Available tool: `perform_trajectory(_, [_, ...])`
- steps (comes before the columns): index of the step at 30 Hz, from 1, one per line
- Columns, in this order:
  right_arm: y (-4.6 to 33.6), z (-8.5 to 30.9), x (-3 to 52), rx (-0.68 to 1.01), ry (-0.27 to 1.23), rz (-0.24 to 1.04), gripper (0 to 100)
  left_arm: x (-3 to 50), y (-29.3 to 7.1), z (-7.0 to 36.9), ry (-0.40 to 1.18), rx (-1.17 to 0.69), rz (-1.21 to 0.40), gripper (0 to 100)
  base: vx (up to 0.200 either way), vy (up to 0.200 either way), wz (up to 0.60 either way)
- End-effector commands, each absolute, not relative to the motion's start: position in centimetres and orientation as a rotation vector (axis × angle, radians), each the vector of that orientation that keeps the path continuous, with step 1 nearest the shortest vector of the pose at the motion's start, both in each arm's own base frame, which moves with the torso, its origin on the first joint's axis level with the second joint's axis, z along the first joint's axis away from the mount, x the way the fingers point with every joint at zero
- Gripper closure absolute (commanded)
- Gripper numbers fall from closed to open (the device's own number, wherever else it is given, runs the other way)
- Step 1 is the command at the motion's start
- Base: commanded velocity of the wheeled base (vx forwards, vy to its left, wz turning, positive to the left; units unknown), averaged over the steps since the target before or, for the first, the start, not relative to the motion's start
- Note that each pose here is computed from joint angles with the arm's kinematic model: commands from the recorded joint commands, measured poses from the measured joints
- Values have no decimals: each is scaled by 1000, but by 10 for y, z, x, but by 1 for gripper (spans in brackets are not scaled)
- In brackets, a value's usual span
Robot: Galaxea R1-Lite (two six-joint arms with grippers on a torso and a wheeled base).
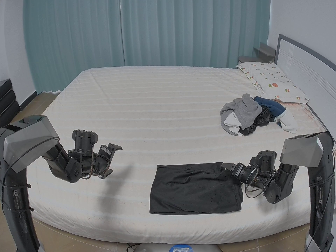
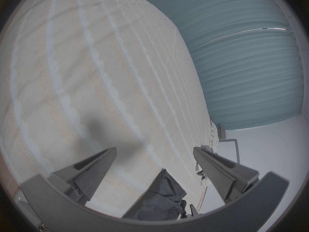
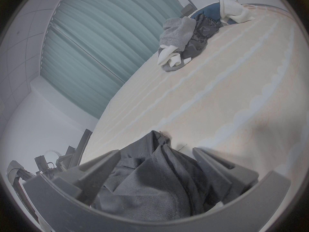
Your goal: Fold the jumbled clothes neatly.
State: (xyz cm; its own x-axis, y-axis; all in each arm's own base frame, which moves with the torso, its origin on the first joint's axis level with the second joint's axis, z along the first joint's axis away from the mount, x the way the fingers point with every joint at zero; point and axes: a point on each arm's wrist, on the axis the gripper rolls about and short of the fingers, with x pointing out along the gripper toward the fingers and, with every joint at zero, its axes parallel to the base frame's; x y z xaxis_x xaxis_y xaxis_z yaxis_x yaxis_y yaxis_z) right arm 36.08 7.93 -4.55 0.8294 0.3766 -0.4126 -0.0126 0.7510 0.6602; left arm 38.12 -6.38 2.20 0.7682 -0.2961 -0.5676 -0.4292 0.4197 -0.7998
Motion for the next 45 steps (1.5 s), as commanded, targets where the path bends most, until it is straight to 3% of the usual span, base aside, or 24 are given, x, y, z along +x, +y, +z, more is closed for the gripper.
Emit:
perform_trajectory(1, [80, -53, 360, 692, 582, 225, 100, 381, -64, 21, 735, -1164, 94, 0, 0, 0, 0])
perform_trajectory(14, [70, -45, 365, 706, 481, 237, 100, 381, -64, 21, 735, -1164, 94, 0, 0, 0, 0])
perform_trajectory(34, [53, -60, 370, 718, 501, 179, 100, 381, -64, 21, 735, -1164, 94, 0, 0, 0, 0])
perform_trajectory(35, [53, -60, 370, 718, 501, 179, 0, 381, -64, 21, 736, -1164, 95, 0, 0, 0, 0])
perform_trajectory(45, [41, -36, 345, 749, 525, 195, 0, 381, -64, 21, 735, -1164, 94, 0, 0, 0, 0])
